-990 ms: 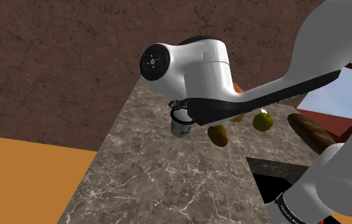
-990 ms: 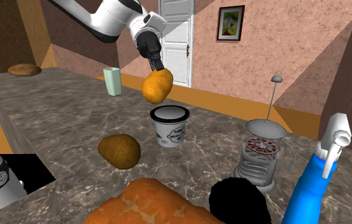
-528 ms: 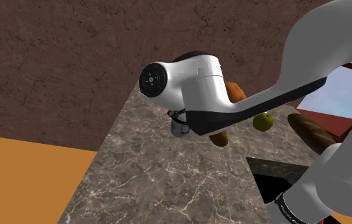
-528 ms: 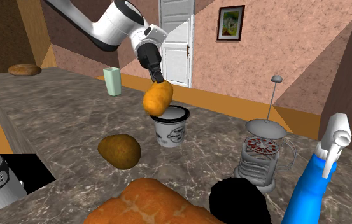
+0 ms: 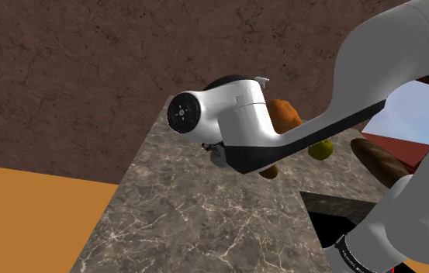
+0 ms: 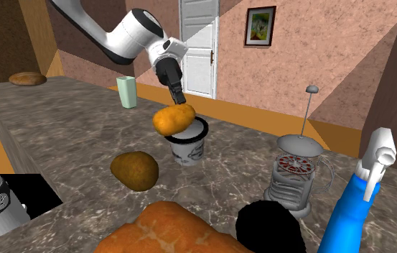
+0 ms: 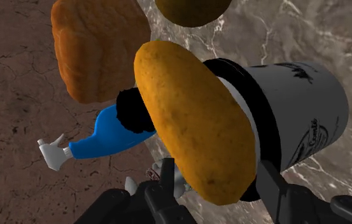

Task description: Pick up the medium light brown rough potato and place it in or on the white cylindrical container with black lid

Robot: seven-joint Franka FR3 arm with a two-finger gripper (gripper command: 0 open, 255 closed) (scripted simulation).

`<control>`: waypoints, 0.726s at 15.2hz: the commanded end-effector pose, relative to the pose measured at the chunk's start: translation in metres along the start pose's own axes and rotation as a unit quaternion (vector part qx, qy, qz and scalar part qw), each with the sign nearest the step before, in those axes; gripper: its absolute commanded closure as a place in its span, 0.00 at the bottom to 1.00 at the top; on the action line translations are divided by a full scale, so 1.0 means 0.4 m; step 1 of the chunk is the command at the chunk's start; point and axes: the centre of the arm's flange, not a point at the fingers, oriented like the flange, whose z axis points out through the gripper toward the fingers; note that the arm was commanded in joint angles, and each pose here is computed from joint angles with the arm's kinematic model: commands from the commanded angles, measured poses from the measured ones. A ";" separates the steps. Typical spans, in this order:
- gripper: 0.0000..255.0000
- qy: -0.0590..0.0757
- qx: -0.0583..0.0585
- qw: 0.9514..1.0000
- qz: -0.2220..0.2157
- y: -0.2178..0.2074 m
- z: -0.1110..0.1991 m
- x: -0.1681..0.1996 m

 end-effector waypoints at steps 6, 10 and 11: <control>0.00 -0.006 0.001 1.000 -0.003 -0.010 0.020 -0.007; 0.00 -0.006 0.001 1.000 -0.003 -0.006 0.017 -0.007; 0.00 -0.006 0.001 1.000 -0.003 -0.006 -0.016 -0.007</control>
